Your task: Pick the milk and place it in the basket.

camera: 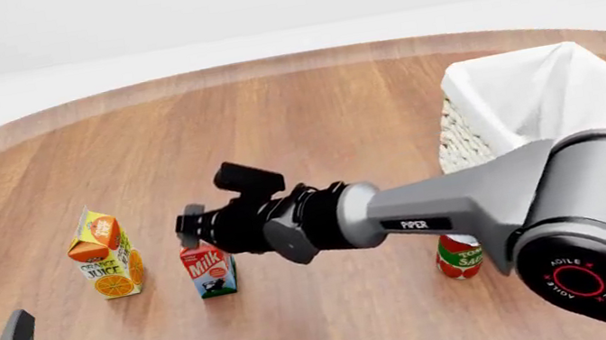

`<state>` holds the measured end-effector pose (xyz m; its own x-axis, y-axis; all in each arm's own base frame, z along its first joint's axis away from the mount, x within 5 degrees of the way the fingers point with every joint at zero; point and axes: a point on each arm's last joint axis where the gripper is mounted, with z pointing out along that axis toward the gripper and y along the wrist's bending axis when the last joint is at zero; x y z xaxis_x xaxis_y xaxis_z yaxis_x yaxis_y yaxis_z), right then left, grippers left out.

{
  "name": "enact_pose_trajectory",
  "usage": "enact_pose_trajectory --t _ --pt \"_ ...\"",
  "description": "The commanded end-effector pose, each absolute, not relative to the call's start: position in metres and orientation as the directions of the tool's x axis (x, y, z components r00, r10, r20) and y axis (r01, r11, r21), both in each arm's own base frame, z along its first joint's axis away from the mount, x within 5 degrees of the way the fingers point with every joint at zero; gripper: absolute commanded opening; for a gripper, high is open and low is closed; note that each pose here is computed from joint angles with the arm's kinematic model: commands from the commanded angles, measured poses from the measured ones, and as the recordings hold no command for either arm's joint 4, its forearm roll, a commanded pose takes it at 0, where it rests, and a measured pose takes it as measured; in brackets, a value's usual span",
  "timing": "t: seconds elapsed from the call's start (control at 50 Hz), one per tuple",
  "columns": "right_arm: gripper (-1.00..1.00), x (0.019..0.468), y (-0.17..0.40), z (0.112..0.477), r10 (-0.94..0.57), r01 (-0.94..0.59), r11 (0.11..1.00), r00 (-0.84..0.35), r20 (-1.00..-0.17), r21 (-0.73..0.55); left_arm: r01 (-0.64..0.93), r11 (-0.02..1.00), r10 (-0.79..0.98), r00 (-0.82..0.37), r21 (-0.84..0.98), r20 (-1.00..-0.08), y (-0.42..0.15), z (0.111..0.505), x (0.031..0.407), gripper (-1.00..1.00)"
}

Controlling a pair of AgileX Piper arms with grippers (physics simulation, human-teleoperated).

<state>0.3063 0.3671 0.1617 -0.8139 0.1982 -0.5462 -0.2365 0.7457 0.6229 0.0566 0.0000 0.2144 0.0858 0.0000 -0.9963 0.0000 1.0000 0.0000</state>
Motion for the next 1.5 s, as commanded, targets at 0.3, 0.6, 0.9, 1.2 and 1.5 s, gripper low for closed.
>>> enact_pose_trajectory --t 0.3,0.6,0.9,1.2,1.5 --pt "1.00 0.302 0.375 0.146 0.193 -0.227 0.744 -0.827 -0.528 0.628 0.000 1.000 0.000 0.086 0.000 -0.996 0.000 0.214 0.057 1.00" --pt "-1.00 0.294 0.381 0.135 0.193 -0.224 0.735 -0.835 -0.515 0.640 0.000 1.000 0.000 0.086 0.000 -0.996 0.000 0.214 0.057 1.00" --pt "-1.00 0.290 0.376 0.159 0.185 -0.279 0.716 -0.808 -0.560 0.640 0.000 1.000 0.000 0.086 0.000 -0.996 0.000 0.214 0.057 1.00" --pt "-1.00 0.287 0.356 0.211 0.191 -0.368 0.688 -0.740 -0.645 0.626 0.000 1.000 0.000 0.086 0.000 -0.996 0.000 0.214 0.057 1.00" --pt "-1.00 0.279 0.314 0.258 0.246 -0.412 0.668 -0.664 -0.706 0.620 0.000 1.000 0.000 0.086 0.000 -0.996 0.000 0.214 0.057 1.00"
